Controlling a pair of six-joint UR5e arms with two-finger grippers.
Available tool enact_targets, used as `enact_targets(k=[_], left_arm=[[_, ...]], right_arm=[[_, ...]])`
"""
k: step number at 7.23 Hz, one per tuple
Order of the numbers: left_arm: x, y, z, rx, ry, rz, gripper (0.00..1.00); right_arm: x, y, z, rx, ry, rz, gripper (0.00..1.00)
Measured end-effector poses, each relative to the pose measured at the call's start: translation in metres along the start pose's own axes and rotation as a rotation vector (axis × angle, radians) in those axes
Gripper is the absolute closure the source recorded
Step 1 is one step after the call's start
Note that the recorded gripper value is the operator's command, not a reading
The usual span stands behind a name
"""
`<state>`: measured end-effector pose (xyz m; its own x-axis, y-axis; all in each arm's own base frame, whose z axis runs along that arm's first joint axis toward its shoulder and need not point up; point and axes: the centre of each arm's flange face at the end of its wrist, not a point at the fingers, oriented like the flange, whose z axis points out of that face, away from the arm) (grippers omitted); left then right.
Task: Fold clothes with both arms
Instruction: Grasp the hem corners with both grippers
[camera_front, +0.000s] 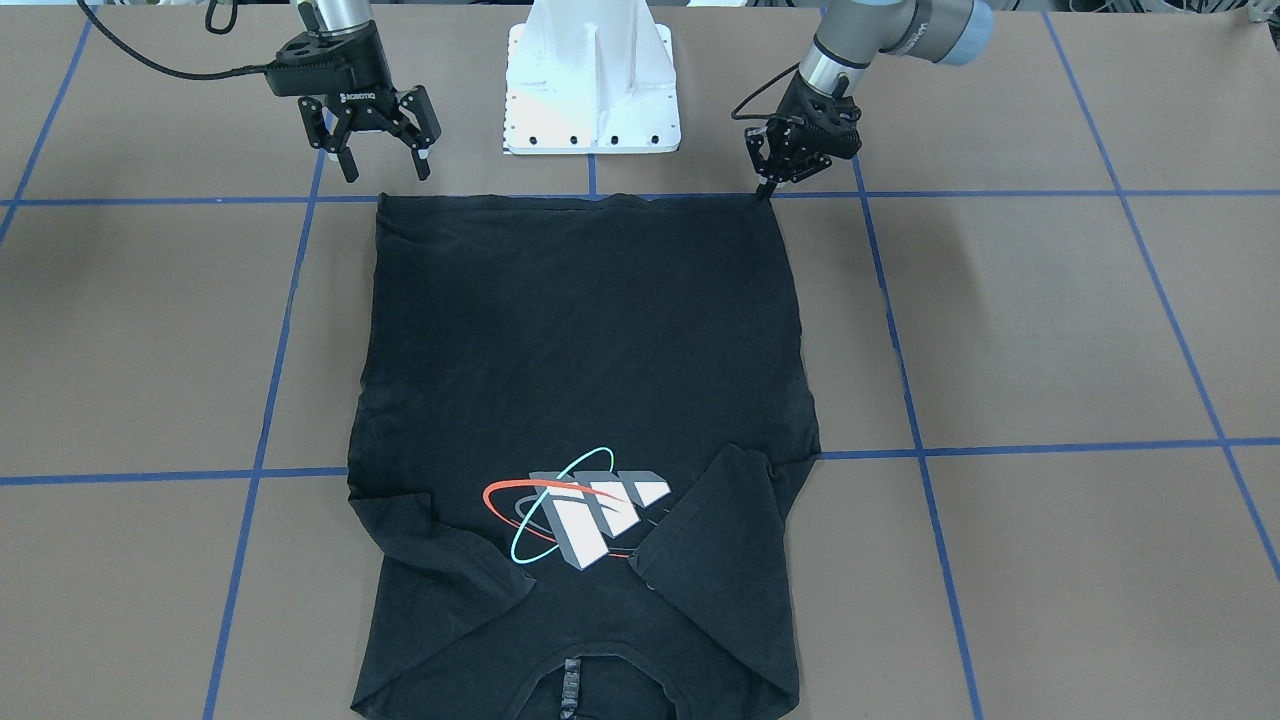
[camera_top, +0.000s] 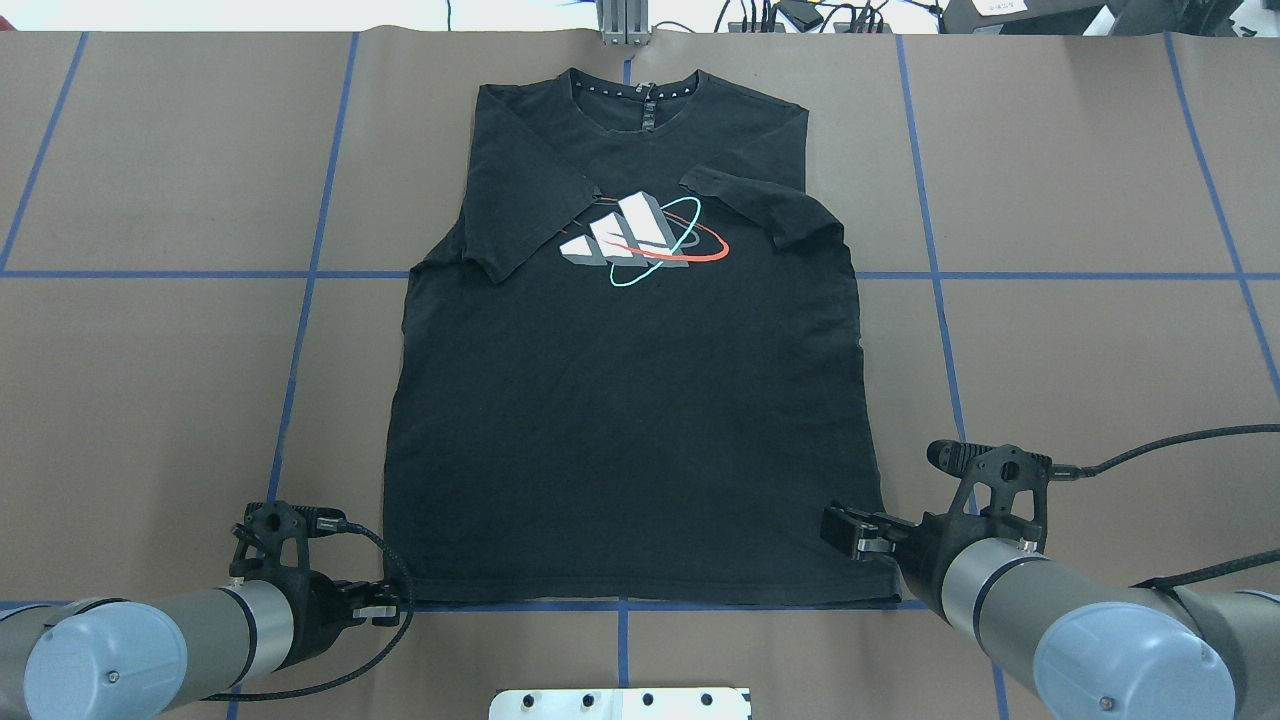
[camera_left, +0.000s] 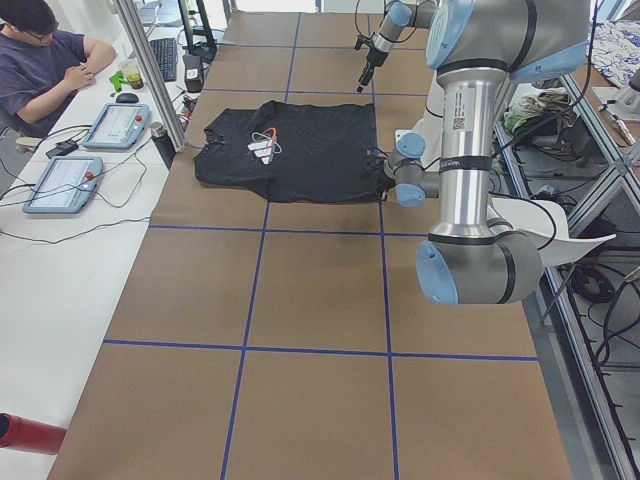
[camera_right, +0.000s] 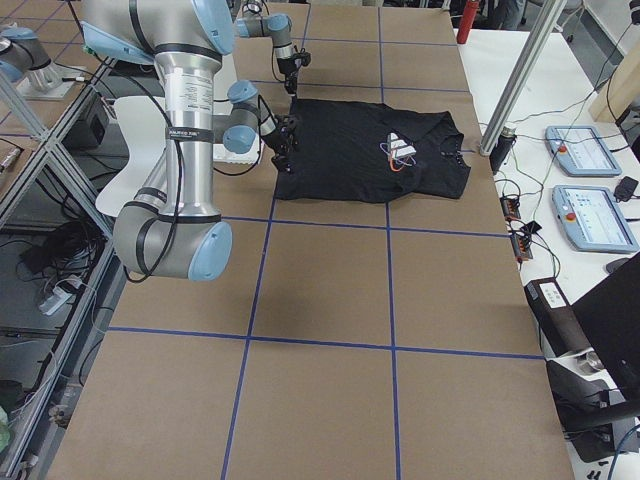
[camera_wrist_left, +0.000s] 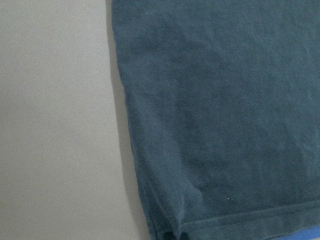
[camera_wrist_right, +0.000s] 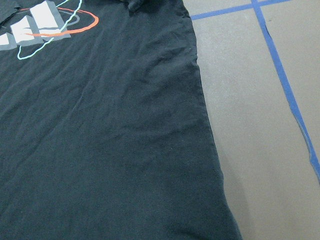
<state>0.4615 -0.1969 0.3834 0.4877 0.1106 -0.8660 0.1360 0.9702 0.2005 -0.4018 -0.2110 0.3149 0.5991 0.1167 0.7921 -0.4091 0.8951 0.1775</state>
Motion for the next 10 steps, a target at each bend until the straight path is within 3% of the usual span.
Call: enact_targets(k=[5,6,8,10], left_arm=[[0.009,-0.003,-0.008,0.011,0.025,0.006,1.00],[0.010,-0.003,-0.008,0.011,0.026,0.009,1.00],[0.010,-0.003,-0.008,0.012,0.026,0.010,1.00],[0.010,-0.004,-0.008,0.014,0.026,0.009,1.00]], right_arm=[[0.025,0.025,0.030,0.032,0.031,0.021,0.01],[0.031,0.040,0.039,0.056,0.036,0.019,0.05],[0.042,0.071,0.059,0.096,0.036,0.007,0.36],[0.045,0.082,0.063,0.098,0.032,0.006,0.37]])
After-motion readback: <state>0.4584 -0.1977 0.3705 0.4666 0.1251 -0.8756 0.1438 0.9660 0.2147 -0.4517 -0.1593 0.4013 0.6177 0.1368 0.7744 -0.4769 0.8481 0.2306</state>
